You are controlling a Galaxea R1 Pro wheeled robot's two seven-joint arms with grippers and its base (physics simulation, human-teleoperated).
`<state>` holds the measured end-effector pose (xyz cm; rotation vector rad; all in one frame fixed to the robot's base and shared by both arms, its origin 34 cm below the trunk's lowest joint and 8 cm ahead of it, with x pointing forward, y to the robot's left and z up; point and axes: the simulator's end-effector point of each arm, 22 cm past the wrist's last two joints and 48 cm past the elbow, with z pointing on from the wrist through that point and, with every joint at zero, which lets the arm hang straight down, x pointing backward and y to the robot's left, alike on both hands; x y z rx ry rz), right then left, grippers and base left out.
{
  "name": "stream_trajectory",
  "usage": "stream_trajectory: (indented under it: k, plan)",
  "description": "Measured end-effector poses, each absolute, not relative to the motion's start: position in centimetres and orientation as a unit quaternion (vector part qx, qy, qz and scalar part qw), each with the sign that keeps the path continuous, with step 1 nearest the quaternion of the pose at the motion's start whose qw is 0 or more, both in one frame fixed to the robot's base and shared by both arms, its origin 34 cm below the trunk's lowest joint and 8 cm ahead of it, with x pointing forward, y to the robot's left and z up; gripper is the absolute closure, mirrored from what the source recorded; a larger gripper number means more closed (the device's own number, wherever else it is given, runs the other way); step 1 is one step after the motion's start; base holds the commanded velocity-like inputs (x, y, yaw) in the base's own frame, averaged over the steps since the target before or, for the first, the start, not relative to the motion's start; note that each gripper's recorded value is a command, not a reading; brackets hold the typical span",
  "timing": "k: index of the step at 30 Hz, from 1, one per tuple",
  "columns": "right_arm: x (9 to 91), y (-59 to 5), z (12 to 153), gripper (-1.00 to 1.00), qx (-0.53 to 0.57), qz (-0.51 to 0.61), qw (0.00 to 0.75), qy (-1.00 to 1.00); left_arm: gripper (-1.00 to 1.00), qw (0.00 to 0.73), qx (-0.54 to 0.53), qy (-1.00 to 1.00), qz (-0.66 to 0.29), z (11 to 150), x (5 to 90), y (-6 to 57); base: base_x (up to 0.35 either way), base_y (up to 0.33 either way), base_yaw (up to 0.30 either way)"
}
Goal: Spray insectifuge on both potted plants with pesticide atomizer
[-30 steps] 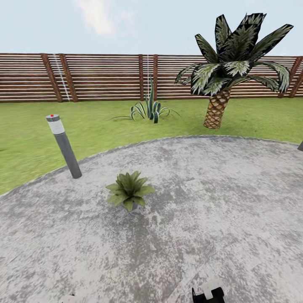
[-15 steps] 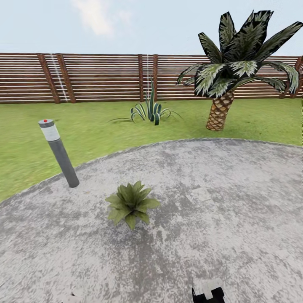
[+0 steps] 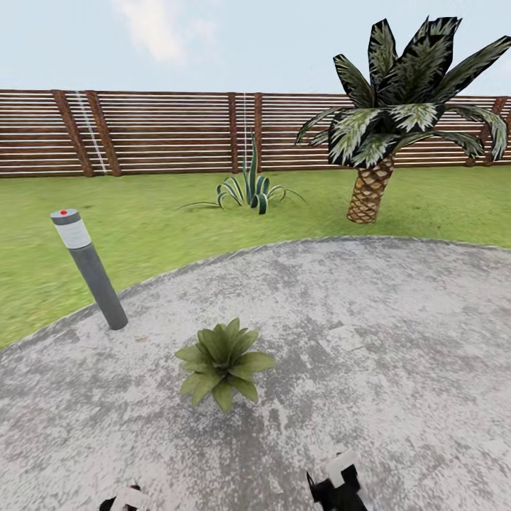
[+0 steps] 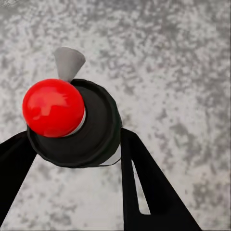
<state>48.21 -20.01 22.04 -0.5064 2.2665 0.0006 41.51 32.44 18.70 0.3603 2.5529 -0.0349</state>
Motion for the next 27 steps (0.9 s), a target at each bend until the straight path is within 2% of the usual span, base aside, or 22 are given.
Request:
stream_trajectory:
  k: [1, 2, 5, 11, 18, 19, 27]
  plan:
    - [49.6, -17.3, 23.2, -1.0, -0.241, 0.046, 0.408, 0.879, 1.0, 0.265, 0.197, 0.941, -0.066, 19.4, 43.0, 30.3, 0.0, 0.0, 0.0]
    - [49.8, -14.3, 24.0, -1.0, -0.294, 0.103, 0.393, 0.865, 1.0, 0.223, 0.281, 0.924, -0.135, 20.7, 44.5, 28.0, 0.0, 0.0, 0.0]
    - [48.9, -11.5, 24.8, -1.0, -0.388, 0.156, 0.358, 0.835, 1.0, 0.171, 0.363, 0.889, -0.22, 23.7, 45.8, 25.3, 0.0, 0.0, 0.0]
    - [50.1, -8.4, 28.2, -1.0, -0.477, 0.215, 0.345, 0.779, 1.0, 0.113, 0.468, 0.833, -0.274, 28.0, 47.7, 23.8, 0.0, 0.0, 0.0]
    - [51.6, -6.2, 31.5, -1.0, -0.502, 0.256, 0.317, 0.763, 1.0, 0.083, 0.518, 0.809, -0.265, 29.8, 49.3, 23.5, 0.0, 0.0, 0.0]
    - [51.7, -5.8, 31.8, 1.0, -0.502, 0.258, 0.319, 0.762, 1.0, 0.078, 0.524, 0.807, -0.261, 29.7, 49.1, 23.7, 0.0, 0.0, 0.0]
    - [51.3, -1.8, 33.2, 1.0, -0.503, 0.285, 0.328, 0.747, 1.0, 0.073, 0.544, 0.795, -0.26, 29.5, 48.9, 22.2, 0.0, 0.0, 0.0]
